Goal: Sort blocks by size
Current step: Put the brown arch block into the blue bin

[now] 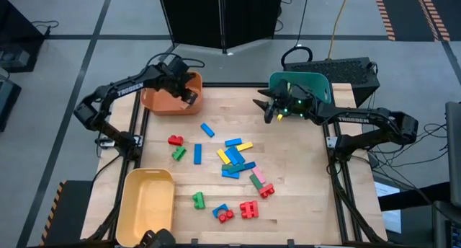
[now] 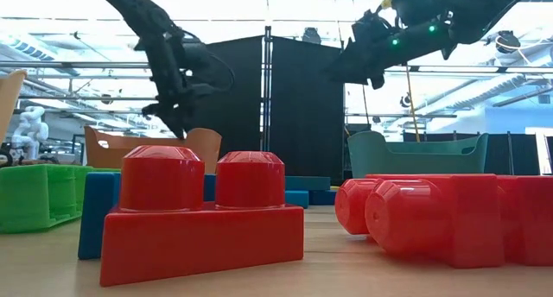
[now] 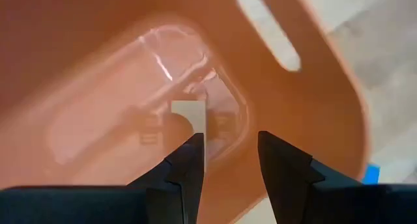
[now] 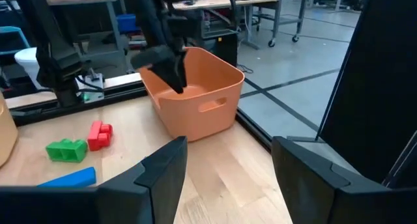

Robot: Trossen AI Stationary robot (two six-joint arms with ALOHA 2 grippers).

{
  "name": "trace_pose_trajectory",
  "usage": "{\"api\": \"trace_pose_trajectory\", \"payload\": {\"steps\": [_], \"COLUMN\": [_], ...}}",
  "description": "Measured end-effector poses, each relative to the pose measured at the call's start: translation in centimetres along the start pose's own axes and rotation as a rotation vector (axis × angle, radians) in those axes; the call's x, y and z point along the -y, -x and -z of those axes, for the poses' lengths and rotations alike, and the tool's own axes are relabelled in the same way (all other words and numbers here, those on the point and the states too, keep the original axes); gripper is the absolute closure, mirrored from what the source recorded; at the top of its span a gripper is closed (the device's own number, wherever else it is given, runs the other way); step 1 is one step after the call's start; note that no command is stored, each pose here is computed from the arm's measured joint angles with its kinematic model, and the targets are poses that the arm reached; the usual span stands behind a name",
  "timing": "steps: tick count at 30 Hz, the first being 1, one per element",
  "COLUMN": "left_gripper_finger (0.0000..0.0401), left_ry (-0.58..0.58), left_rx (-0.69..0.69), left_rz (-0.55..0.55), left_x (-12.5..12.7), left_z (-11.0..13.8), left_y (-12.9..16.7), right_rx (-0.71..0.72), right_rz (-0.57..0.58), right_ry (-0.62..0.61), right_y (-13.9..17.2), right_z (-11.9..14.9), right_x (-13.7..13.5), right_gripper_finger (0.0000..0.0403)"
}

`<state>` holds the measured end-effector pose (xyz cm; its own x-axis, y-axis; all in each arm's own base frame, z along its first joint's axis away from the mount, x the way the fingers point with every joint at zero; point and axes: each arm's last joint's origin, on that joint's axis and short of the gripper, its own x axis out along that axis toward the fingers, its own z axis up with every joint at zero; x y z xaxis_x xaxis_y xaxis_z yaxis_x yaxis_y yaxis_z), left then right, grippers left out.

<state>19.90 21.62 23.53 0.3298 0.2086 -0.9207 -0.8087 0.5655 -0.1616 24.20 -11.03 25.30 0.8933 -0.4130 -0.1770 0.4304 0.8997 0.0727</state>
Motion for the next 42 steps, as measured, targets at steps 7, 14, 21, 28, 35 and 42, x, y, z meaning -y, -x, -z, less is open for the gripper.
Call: {"api": "trace_pose_trajectory", "payload": {"steps": [7, 14, 21, 28, 35, 42], "left_gripper_finger": [0.0260, 0.0260, 0.0261, 0.0261, 0.0261, 0.0261], "left_ry": [0.070, 0.105, 0.239, 0.371, 0.619, 0.827], "left_rx": [-0.111, -0.106, -0.066, 0.077, 0.009, 0.005], "left_rz": [-0.010, -0.021, -0.007, -0.081, -0.126, -0.176], "left_x": [0.2, 0.3, 1.2, 3.7, 4.2, 3.6], "left_z": [0.0, -0.1, 0.4, 0.5, 0.7, 0.6], "left_y": [-3.5, -3.7, -1.3, -0.3, -3.1, -4.3], "right_rx": [-0.034, -0.043, -0.042, -0.046, -0.079, -0.123], "right_rz": [0.000, -0.003, -0.004, -0.008, -0.011, -0.017], "right_ry": [0.016, 0.030, 0.047, 0.100, 0.196, 0.273], "right_y": [0.0, 0.0, 0.0, 0.0, 0.0, 0.1], "right_z": [0.3, 0.4, 0.4, 0.4, 0.8, 1.2], "right_x": [0.0, 0.0, 0.0, 0.1, 0.1, 0.1], "right_gripper_finger": [0.0193, 0.0193, 0.0193, 0.0193, 0.0193, 0.0193]}}
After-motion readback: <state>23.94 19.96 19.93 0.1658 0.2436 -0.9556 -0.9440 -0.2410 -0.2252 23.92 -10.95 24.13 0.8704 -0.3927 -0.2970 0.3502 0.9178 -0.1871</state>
